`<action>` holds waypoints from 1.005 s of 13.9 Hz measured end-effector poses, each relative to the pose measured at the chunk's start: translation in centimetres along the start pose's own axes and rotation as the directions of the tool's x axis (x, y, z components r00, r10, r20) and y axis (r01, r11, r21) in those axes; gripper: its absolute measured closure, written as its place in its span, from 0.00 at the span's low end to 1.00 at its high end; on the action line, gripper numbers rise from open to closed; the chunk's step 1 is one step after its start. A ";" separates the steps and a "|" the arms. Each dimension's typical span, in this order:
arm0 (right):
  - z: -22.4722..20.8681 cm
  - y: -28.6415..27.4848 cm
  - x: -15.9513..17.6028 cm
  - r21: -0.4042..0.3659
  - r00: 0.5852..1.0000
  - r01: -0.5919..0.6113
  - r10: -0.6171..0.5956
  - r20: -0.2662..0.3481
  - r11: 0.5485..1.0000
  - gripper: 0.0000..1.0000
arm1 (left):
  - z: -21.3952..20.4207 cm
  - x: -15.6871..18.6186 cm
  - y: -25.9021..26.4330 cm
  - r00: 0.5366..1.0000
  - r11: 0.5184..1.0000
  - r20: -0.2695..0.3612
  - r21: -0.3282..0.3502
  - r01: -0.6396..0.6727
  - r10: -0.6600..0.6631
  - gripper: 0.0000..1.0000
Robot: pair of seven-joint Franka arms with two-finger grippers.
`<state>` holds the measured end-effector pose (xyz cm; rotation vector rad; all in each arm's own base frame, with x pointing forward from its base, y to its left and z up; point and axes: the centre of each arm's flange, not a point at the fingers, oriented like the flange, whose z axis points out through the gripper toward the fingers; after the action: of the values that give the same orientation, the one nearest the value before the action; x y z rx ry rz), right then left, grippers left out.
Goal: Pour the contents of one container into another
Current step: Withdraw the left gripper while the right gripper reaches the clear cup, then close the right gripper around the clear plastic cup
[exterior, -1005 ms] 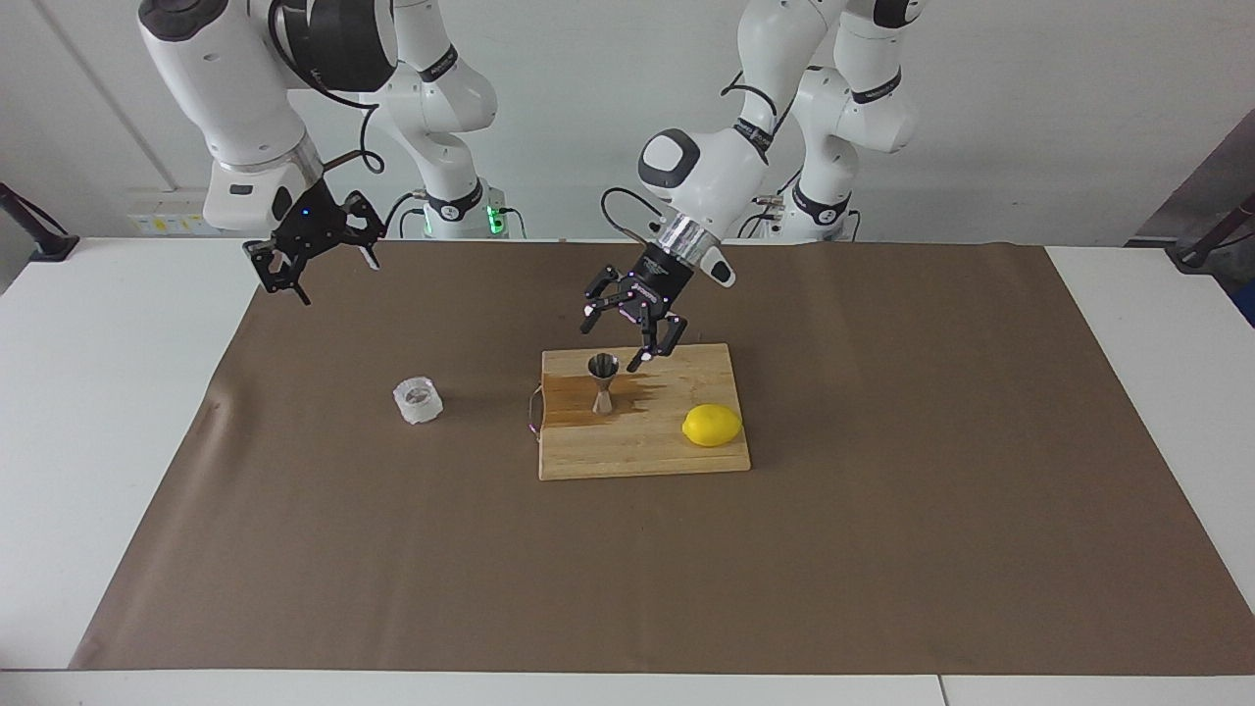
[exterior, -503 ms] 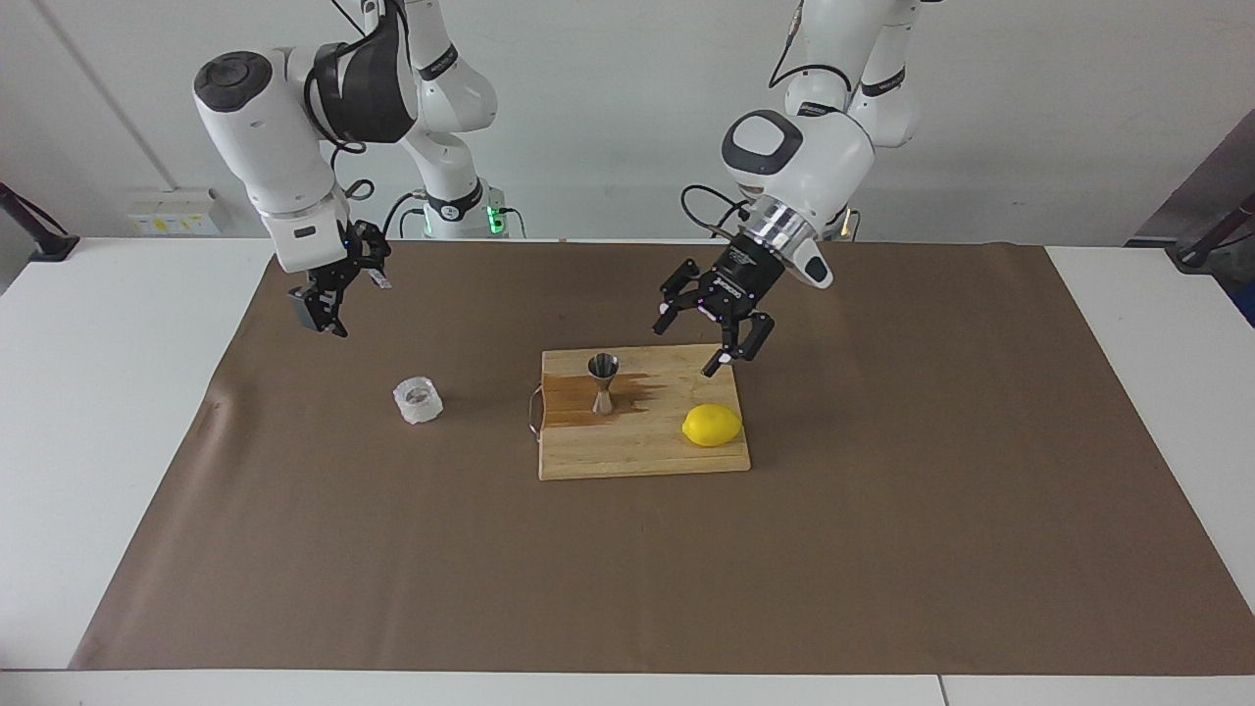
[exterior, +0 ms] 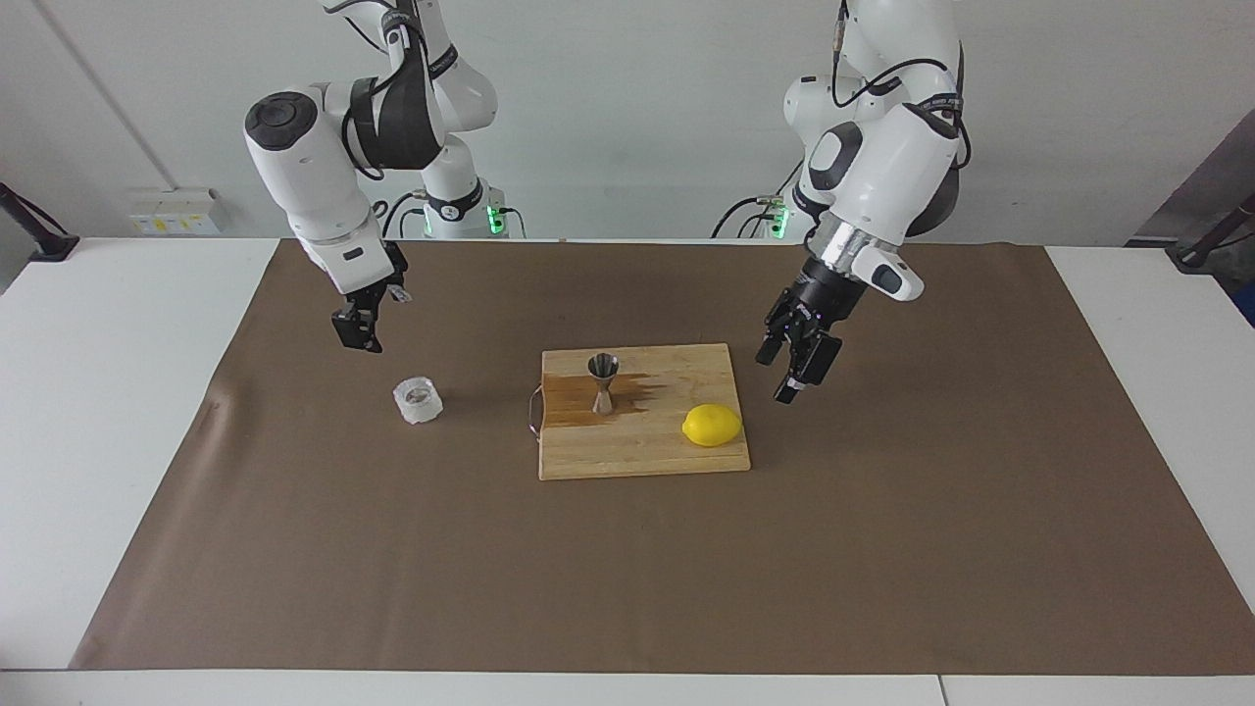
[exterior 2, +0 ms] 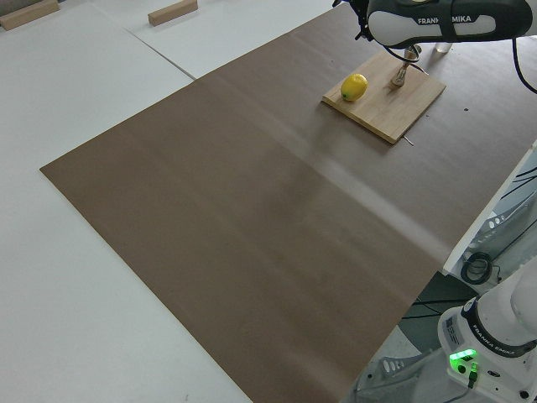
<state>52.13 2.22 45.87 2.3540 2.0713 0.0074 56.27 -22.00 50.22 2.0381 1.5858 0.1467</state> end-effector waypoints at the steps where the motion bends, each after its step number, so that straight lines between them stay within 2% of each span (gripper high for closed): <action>1: 1.4 -0.1 -0.1 -0.010 0.999 0.040 -0.040 -0.001 0.999 0.00 | -0.1 0.9 0.0 0.996 0.996 -0.031 0.017 -0.086 0.087 0.00; 3: 4.6 -0.1 -0.9 -0.009 0.994 0.113 -0.113 -0.001 0.994 0.00 | 0.0 2.1 -0.2 0.952 0.952 -0.055 0.066 -0.298 0.302 0.00; 5: 6.8 0.3 -1.8 0.000 0.987 0.158 -0.158 -0.013 0.987 0.00 | 0.1 3.3 -0.5 0.844 0.840 -0.037 0.130 -0.528 0.536 0.00; 6: 7.6 0.5 -2.1 0.000 0.983 0.179 -0.179 -0.035 0.984 0.00 | 0.1 4.0 -0.7 0.774 0.767 -0.019 0.156 -0.623 0.633 0.00; 8: 9.5 1.0 -2.8 -0.019 0.969 0.223 -0.224 -0.102 0.975 0.00 | 0.1 5.6 -1.1 0.596 0.575 0.036 0.221 -0.788 0.802 0.00; 11: 12.4 1.5 -4.5 -0.027 0.953 0.238 -0.239 -0.187 0.971 0.00 | -0.7 9.0 -1.9 0.329 0.269 0.197 0.278 -0.922 0.924 0.00; 13: 13.8 1.8 -5.3 -0.039 0.944 0.245 -0.247 -0.219 0.969 0.00 | -3.0 12.6 -2.0 0.225 0.141 0.306 0.272 -0.952 0.925 0.00; 14: 14.3 1.9 -5.4 -0.037 0.942 0.248 -0.249 -0.225 0.968 0.00 | -4.5 13.9 -1.9 0.196 0.102 0.352 0.268 -0.958 0.915 0.00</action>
<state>53.39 -3.40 31.62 2.1578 2.4532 0.2977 57.00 -7.32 49.76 3.0777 -0.1342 0.1423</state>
